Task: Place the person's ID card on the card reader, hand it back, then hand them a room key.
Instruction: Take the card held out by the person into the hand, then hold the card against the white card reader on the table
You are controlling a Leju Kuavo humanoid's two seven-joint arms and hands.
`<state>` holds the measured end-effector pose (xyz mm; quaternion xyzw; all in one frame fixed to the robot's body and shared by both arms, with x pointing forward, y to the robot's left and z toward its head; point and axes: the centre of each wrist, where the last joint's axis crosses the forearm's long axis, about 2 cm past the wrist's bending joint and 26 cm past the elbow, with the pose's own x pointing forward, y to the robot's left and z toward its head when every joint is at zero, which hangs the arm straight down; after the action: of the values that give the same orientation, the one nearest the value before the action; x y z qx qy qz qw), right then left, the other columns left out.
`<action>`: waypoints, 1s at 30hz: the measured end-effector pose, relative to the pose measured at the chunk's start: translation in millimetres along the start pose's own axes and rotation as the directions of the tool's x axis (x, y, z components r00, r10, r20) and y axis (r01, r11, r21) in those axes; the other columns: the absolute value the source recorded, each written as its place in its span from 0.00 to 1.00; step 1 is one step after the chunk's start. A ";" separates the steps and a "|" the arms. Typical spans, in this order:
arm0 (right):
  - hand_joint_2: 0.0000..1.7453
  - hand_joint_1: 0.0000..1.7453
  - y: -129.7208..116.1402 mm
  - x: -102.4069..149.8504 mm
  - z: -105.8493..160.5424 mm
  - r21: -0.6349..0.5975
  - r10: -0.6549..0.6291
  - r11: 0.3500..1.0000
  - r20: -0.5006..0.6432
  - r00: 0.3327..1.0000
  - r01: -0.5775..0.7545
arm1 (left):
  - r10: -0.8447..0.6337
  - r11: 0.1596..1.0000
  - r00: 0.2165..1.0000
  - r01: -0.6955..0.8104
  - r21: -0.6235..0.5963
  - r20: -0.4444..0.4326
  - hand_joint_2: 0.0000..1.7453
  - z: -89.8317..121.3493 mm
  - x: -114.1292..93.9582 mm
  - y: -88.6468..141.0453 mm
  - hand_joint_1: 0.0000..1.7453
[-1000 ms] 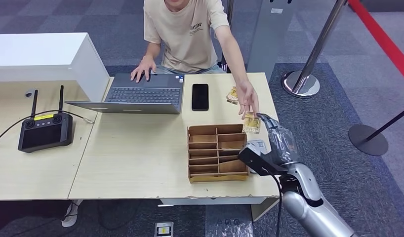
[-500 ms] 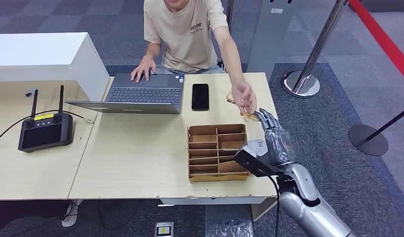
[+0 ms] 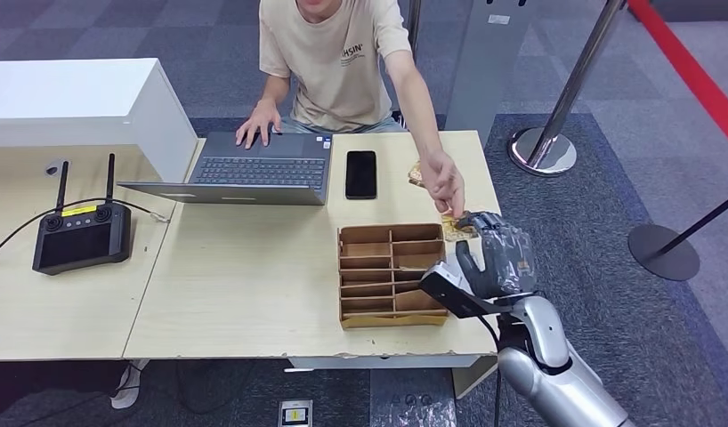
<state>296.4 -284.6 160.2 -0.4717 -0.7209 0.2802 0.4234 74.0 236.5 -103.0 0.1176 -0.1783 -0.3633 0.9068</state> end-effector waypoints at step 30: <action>1.00 1.00 0.9 1.5 0.7 -0.002 -0.048 0.999 -0.026 0.999 0.048 | -0.004 1.000 1.000 0.004 -0.001 0.000 0.00 0.0 0.2 -0.2 0.00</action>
<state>295.9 -282.9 159.6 -0.4581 -0.7269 0.2631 0.4388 73.9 236.2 -102.9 0.1176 -0.1782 -0.3654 0.9060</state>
